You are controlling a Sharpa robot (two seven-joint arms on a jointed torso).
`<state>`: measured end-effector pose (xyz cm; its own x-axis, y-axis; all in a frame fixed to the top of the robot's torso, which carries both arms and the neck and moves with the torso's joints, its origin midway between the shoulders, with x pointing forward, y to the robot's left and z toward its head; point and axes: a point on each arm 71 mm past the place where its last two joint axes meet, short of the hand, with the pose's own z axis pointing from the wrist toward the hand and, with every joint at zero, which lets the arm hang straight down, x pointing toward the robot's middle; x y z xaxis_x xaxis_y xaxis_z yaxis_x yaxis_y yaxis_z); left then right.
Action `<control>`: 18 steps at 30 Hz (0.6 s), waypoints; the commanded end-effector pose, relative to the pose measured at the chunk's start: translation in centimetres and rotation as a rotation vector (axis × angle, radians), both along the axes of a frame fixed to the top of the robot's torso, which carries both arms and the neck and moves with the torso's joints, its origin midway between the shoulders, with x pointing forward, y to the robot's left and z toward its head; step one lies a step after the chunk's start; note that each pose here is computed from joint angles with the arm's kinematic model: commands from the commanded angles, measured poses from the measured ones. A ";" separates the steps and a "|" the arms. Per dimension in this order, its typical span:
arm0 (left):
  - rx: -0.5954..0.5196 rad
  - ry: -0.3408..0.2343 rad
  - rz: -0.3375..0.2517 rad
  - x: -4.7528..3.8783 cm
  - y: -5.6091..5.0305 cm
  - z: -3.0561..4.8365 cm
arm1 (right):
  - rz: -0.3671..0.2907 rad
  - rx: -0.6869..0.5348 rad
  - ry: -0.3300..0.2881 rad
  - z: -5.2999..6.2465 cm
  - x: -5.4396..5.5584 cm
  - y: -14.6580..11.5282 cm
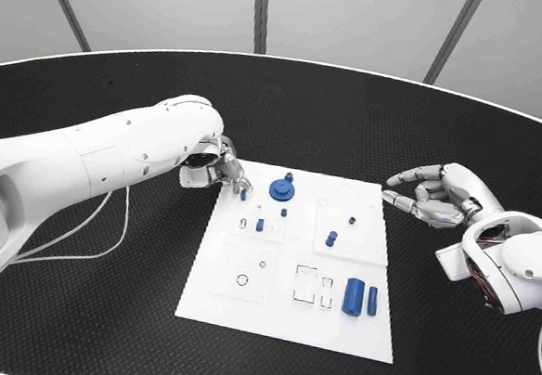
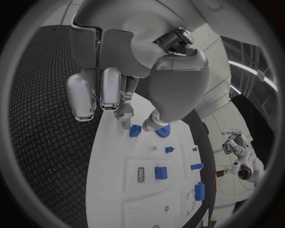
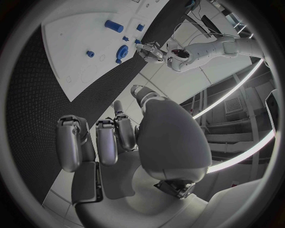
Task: Assemble the parts on the task board
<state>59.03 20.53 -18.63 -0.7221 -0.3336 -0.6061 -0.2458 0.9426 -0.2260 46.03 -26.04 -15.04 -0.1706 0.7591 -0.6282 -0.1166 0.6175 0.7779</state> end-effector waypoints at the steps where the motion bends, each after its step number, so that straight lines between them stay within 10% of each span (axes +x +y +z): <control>1: -0.001 0.000 -0.001 -0.01 0.0 0.00 | 0.000 0.000 0.000 0.0 0.0 0.0; 18: -0.011 0.013 -0.003 -0.07 -0.1 -0.06 | 0.001 0.000 0.001 0.0 0.0 0.0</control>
<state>58.96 20.43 -18.69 -0.7306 -0.3379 -0.5933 -0.2459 0.9409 -0.2330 46.08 -26.00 -15.07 -0.1717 0.7588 -0.6283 -0.1162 0.6178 0.7777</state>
